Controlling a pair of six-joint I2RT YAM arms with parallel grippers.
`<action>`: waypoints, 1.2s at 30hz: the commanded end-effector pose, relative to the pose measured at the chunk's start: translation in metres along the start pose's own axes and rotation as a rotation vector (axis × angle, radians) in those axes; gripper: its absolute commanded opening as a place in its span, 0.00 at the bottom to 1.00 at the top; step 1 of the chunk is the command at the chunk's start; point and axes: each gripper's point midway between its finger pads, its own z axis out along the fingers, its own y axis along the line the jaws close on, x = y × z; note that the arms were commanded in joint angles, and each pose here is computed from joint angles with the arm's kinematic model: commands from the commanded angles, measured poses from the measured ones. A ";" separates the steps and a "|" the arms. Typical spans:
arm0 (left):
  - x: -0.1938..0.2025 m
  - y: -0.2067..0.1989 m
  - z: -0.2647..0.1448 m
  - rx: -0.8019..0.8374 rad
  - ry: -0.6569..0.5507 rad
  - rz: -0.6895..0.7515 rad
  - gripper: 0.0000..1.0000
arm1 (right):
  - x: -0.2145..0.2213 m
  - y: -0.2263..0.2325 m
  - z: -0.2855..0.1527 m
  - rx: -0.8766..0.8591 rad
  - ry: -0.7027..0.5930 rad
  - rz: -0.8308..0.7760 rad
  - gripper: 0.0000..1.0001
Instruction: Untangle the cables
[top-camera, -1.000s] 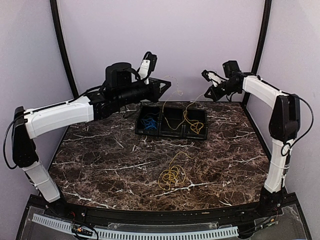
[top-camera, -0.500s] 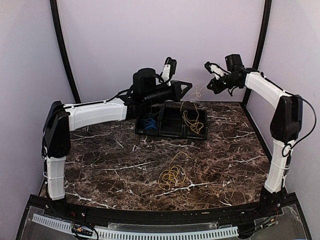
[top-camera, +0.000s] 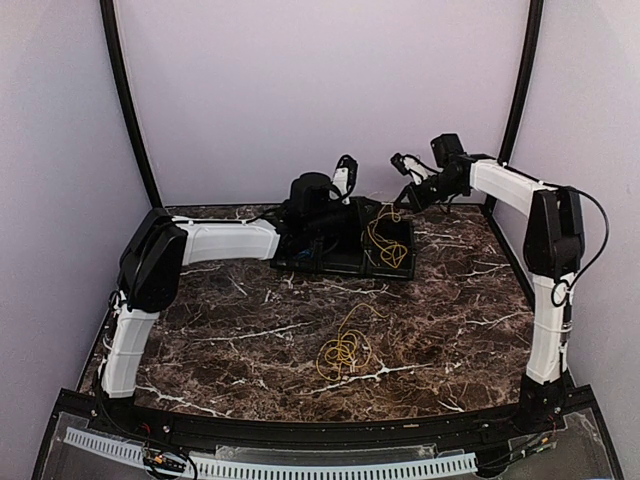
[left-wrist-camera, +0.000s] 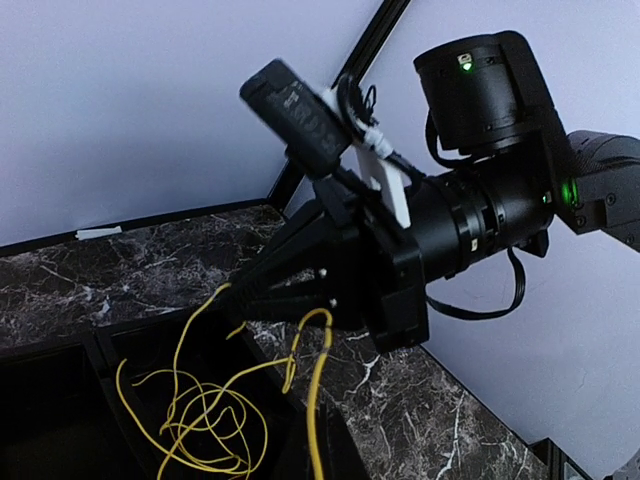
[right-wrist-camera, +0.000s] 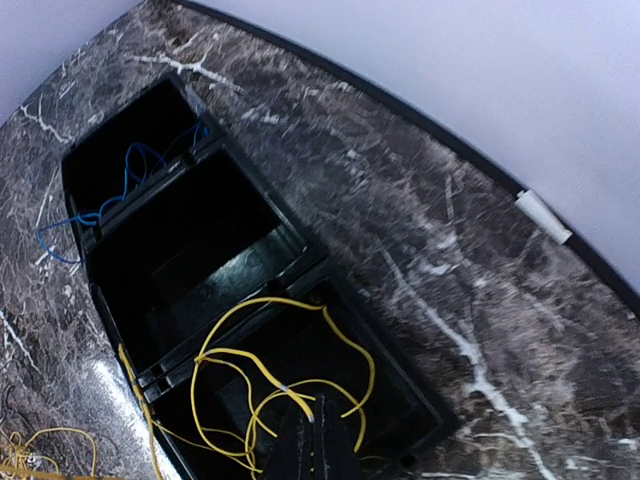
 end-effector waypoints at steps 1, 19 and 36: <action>-0.005 0.004 -0.007 -0.017 -0.010 -0.029 0.00 | 0.041 0.024 0.034 -0.105 0.106 0.067 0.01; 0.012 0.036 -0.007 -0.147 -0.025 -0.069 0.00 | 0.030 0.006 -0.029 0.075 0.092 -0.017 0.59; 0.026 0.030 0.001 -0.074 0.009 -0.095 0.00 | 0.023 0.067 -0.002 -0.245 0.059 -0.082 0.68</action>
